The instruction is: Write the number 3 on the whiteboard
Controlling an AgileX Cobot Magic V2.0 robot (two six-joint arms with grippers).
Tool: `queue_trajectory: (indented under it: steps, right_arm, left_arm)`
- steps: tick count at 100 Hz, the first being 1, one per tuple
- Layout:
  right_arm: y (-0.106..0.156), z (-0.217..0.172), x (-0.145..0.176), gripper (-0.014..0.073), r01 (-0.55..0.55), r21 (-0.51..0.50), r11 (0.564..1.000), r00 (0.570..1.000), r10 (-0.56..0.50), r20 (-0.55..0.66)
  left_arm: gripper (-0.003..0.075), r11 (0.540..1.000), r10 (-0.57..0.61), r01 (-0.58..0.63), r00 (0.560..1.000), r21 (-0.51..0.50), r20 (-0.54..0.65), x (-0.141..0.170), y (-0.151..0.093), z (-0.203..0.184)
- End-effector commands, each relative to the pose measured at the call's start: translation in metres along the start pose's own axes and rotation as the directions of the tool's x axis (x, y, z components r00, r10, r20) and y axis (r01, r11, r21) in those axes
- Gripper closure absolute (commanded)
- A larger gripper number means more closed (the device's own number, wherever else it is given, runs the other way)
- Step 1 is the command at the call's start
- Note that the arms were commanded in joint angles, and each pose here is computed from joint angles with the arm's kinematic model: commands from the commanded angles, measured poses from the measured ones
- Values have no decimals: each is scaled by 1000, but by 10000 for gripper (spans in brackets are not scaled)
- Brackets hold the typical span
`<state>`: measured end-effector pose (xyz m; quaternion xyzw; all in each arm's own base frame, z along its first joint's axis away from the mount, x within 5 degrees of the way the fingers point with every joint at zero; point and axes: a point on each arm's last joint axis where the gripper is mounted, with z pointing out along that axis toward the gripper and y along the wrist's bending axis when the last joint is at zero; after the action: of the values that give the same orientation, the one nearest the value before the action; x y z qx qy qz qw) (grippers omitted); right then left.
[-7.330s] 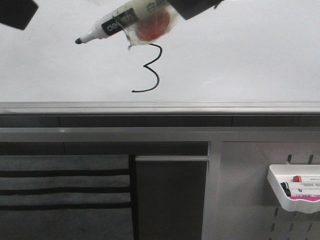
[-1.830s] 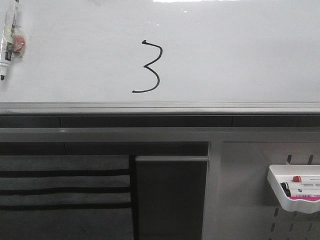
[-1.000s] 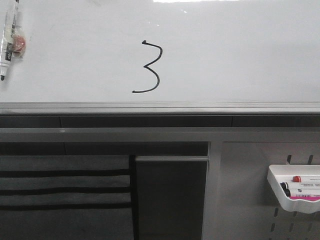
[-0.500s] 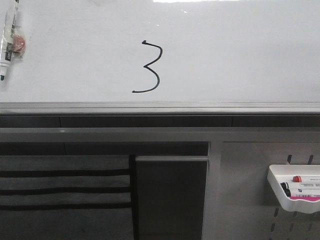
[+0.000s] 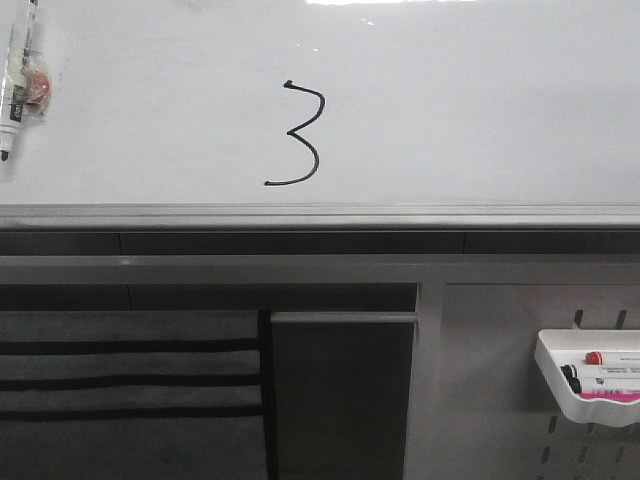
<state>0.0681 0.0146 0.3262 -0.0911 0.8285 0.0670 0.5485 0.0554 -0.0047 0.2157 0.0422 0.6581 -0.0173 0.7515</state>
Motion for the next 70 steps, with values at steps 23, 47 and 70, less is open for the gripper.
queue_trajectory:
  steps: [23,47,70]
  right_arm:
    - [0,-4,-13,664,13,-1,1000,997,-13,81]
    - [-2,-2,15,664,-73,7,997,972,70,224]
    - [-7,18,81,664,-185,66,981,897,141,418]
  left_arm:
    - [741,1000,-12,13,996,-4,89,-5,1,-3]
    - [741,1000,-12,13,996,-4,89,-5,1,-3]
    - [741,1000,-12,13,996,-4,89,-5,1,-3]
